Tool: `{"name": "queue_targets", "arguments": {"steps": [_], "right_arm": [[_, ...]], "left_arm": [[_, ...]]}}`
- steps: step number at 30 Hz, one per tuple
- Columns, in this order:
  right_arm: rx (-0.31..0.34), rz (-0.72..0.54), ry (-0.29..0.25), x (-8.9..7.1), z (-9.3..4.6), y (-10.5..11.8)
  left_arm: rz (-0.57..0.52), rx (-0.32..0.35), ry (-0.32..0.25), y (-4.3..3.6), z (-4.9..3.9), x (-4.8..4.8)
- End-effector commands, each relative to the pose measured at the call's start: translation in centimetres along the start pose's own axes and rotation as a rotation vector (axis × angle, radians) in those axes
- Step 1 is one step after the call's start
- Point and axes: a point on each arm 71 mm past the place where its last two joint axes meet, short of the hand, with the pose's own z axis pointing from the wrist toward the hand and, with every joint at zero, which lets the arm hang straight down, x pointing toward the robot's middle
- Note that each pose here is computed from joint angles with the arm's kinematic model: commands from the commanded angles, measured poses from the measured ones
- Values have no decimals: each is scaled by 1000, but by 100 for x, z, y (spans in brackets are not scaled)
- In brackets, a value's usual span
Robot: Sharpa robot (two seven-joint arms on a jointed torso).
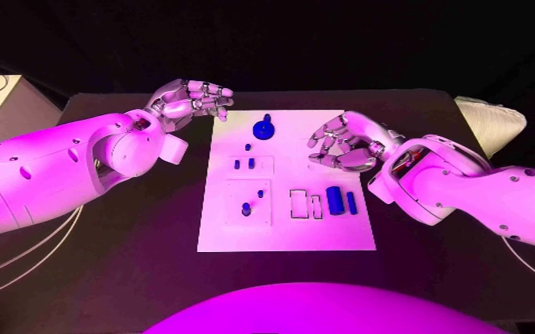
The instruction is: Assemble the parts on the task board
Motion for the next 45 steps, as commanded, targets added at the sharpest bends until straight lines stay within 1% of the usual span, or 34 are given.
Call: {"name": "queue_targets", "arguments": {"steps": [1, 5, 8, 12, 16, 22, 29, 42, 45], "right_arm": [[139, 133, 112, -7, -118, -170], [209, 79, 134, -85, -262, -332], [255, 15, 150, -102, -364, -431], [302, -65, 170, -46, -461, -510], [326, -106, 184, 64, -501, -533], [329, -150, 191, 205, -486, -517], [329, -178, 214, 353, -471, -508], [322, -211, 231, 498, -417, -488], [335, -232, 235, 545, -397, -492]], "left_arm": [[-15, 4, 13, 4, 5, 19], [-16, 3, 14, 12, 6, 23], [-17, 2, 14, 21, 3, 26], [-19, -1, 13, 36, -3, 26], [-21, -2, 16, 45, -8, 34], [-22, -4, 16, 52, -17, 33], [-23, -5, 15, 54, -27, 25], [-23, -7, 13, 55, -38, 14], [-25, -9, 17, 56, -39, 16]]}}
